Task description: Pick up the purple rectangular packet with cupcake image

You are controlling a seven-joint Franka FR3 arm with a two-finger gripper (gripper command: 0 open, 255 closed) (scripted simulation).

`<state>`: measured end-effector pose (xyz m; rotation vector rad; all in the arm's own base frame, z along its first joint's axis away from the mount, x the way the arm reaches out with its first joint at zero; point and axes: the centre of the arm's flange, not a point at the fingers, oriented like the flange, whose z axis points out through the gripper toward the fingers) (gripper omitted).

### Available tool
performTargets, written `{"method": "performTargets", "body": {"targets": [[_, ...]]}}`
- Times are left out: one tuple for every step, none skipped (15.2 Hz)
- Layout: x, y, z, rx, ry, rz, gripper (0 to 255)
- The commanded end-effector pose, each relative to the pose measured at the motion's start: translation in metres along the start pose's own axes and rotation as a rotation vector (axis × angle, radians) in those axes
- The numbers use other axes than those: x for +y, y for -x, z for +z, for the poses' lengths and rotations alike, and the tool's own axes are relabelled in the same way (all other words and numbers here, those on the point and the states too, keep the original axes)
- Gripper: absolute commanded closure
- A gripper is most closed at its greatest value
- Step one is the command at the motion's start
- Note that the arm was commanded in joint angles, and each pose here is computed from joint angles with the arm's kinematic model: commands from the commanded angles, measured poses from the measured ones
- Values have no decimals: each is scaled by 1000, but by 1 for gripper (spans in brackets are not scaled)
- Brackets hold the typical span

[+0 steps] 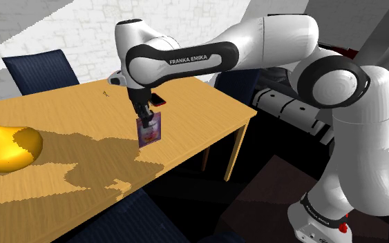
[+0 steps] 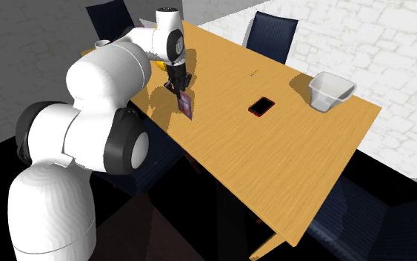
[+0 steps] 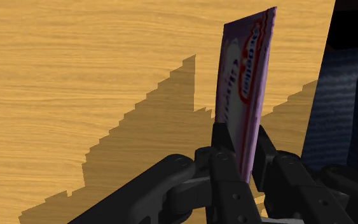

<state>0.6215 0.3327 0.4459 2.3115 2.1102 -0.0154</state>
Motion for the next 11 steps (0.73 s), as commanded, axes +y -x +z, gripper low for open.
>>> {"method": "performTargets", "body": {"targets": [[0,1,-10,0,0,0,255],[0,1,-16,0,0,0,255],[0,2,-21,0,0,0,255],[0,2,-26,0,0,0,255],[0,2,-32,0,0,0,255],[0,2,-37,0,0,0,255],[0,2,-42,0,0,0,255],[0,2,-47,0,0,0,255],[0,2,-53,0,0,0,255],[0,2,-53,0,0,0,255],[0,2,-53,0,0,0,255]]}}
